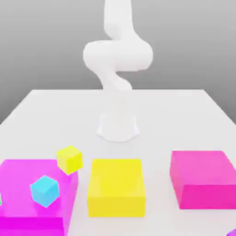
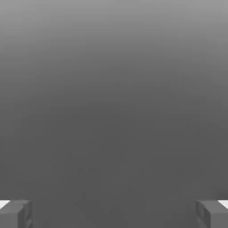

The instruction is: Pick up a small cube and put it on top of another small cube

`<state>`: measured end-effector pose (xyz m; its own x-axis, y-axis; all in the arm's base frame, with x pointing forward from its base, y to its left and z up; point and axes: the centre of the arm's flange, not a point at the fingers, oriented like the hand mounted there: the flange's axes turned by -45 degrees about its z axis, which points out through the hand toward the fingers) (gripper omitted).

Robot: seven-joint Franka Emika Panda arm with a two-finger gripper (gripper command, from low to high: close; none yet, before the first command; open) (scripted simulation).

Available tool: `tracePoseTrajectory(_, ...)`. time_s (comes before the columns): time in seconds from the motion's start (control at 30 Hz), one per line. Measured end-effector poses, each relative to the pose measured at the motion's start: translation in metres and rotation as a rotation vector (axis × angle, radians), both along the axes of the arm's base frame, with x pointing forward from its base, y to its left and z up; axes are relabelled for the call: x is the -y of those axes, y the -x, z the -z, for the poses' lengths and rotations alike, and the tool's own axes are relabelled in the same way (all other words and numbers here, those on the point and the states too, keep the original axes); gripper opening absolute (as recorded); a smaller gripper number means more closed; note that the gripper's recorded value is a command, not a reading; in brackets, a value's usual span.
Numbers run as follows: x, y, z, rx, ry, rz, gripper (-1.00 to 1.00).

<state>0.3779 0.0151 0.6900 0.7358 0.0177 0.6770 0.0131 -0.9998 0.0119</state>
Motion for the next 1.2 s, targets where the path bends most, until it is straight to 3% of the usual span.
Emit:
tracePoseTrajectory(0.3,-0.065,-0.099,0.098,-0.201,0.074,-0.102,0.00)
tracePoseTrajectory(0.6,-0.142,-0.161,0.224,-0.392,0.132,-0.230,0.00)
tracePoseTrajectory(0.87,-0.207,-0.180,0.353,-0.560,0.165,-0.343,0.00)
tracePoseTrajectory(1.1,-0.262,-0.164,0.473,-0.707,0.179,-0.448,0.00)
tracePoseTrajectory(1.2,-0.270,-0.161,0.524,-0.726,0.179,-0.461,0.00)
